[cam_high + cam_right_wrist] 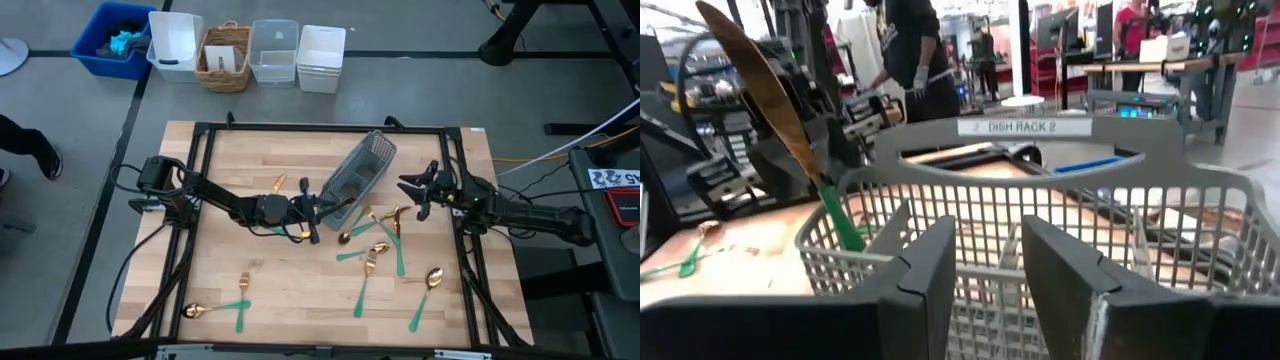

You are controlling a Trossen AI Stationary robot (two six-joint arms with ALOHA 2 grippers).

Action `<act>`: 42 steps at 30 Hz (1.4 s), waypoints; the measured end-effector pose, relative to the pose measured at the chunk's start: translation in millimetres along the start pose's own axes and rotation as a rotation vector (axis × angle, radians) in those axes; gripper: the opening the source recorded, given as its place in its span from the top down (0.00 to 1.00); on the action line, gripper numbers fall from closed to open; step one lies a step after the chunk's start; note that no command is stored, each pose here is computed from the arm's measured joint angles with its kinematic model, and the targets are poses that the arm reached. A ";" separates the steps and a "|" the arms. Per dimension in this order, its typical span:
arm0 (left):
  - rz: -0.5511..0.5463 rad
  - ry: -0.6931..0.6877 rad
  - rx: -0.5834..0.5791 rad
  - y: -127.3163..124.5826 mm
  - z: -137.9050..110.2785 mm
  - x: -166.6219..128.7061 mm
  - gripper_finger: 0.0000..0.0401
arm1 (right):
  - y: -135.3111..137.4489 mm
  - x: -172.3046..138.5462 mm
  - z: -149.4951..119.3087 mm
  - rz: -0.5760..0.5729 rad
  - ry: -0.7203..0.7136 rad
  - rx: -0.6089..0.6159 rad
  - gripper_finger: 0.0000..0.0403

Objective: Sort silverware
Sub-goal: Put the left bottom knife into the basket, then put the top right fork into the basket

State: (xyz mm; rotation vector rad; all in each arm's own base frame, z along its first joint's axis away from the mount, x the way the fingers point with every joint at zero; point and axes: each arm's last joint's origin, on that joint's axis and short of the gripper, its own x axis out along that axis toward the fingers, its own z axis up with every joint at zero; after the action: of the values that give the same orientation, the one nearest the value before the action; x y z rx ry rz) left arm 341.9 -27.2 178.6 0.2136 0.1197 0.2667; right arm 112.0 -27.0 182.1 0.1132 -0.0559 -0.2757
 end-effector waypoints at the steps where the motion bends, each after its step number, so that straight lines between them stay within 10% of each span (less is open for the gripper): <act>1: 0.000 0.001 0.000 0.0 -0.1 0.0 0.87 | 0.0 0.7 -0.6 -0.001 0.006 0.000 0.70; 42: 0.101 0.029 0.141 17.1 -4.6 5.1 0.69 | 0.3 2.9 -4.1 0.018 0.043 -0.001 0.70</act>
State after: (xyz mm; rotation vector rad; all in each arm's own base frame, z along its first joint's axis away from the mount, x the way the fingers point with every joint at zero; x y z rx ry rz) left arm 341.9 -8.8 177.5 0.3567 0.1566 0.3627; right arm 115.2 -27.0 178.2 0.1171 -0.0145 -0.2553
